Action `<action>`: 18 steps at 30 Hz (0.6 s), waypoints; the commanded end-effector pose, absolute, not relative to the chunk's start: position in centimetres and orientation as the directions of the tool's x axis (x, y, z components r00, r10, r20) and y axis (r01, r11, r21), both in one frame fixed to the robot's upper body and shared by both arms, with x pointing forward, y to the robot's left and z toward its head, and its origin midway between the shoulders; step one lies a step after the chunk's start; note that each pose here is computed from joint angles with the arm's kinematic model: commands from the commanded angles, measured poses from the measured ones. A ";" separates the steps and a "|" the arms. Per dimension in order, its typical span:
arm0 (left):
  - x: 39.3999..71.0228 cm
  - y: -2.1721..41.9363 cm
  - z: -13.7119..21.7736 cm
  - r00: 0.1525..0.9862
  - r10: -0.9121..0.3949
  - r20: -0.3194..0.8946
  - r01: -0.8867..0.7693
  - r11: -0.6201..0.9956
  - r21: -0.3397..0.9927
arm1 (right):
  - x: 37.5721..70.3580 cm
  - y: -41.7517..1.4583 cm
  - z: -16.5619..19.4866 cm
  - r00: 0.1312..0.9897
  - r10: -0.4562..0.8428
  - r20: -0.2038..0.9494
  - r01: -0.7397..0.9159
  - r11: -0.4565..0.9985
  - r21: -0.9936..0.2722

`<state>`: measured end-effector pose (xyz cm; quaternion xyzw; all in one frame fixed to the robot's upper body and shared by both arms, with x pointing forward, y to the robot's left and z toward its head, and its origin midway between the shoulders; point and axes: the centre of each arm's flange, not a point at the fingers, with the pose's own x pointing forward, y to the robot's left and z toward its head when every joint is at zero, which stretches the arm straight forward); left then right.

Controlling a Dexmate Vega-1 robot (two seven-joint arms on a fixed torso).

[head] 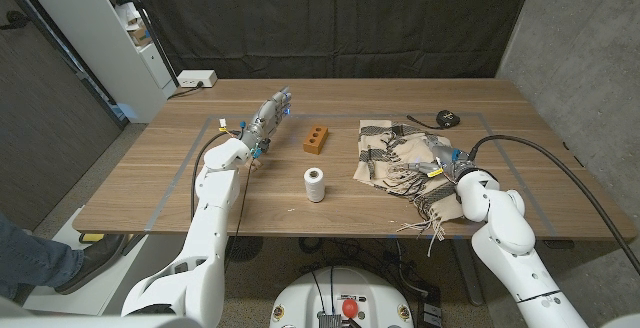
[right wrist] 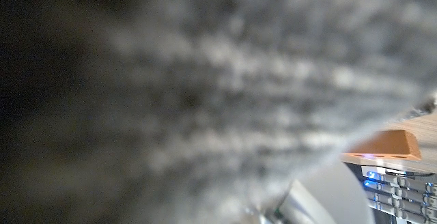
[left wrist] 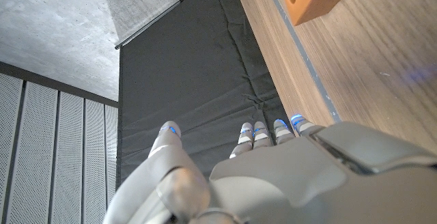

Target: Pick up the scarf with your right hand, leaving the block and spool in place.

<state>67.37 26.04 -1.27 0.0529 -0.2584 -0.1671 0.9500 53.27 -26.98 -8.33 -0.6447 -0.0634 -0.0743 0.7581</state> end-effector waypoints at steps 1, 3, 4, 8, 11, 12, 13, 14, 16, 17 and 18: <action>67.5 26.0 -1.6 0.810 -0.346 0.473 0.294 0.938 0.182 | 53.9 -26.9 -8.9 0.984 -0.037 0.176 0.179 0.155 -0.972; 67.5 26.1 -1.7 0.811 -0.345 0.472 0.296 0.938 0.178 | 53.9 -26.9 -9.0 0.984 -0.034 0.174 0.177 0.157 -0.972; 67.4 26.1 -1.7 0.811 -0.344 0.473 0.294 0.939 0.179 | 54.0 -26.9 -9.0 0.984 -0.034 0.174 0.177 0.157 -0.972; 67.4 26.0 -1.6 0.810 -0.344 0.475 0.293 0.939 0.180 | 54.1 -26.9 -9.1 0.984 -0.036 0.173 0.177 0.158 -0.971; 67.3 26.0 -1.7 0.809 -0.345 0.475 0.293 0.938 0.183 | 54.1 -26.9 -9.2 0.984 -0.037 0.176 0.180 0.157 -0.971; 67.3 25.9 -1.7 0.809 -0.346 0.475 0.294 0.938 0.183 | 54.1 -26.9 -9.2 0.983 -0.038 0.179 0.183 0.157 -0.971; 67.2 25.9 -1.7 0.809 -0.347 0.474 0.295 0.938 0.184 | 54.1 -26.9 -9.2 0.982 -0.038 0.183 0.187 0.155 -0.970; 67.2 25.9 -1.7 0.810 -0.345 0.474 0.293 0.938 0.184 | 54.2 -27.0 -9.3 0.982 -0.038 0.182 0.186 0.154 -0.970; 67.2 25.9 -1.7 0.809 -0.346 0.474 0.295 0.938 0.182 | 54.2 -27.0 -9.3 0.983 -0.035 0.182 0.185 0.148 -0.972; 67.2 25.9 -1.7 0.809 -0.347 0.474 0.295 0.938 0.183 | 54.3 -27.0 -9.4 0.982 -0.035 0.183 0.186 0.142 -0.972; 67.2 25.9 -1.7 0.810 -0.346 0.473 0.293 0.938 0.185 | 54.3 -27.0 -9.4 0.982 -0.036 0.183 0.187 0.138 -0.973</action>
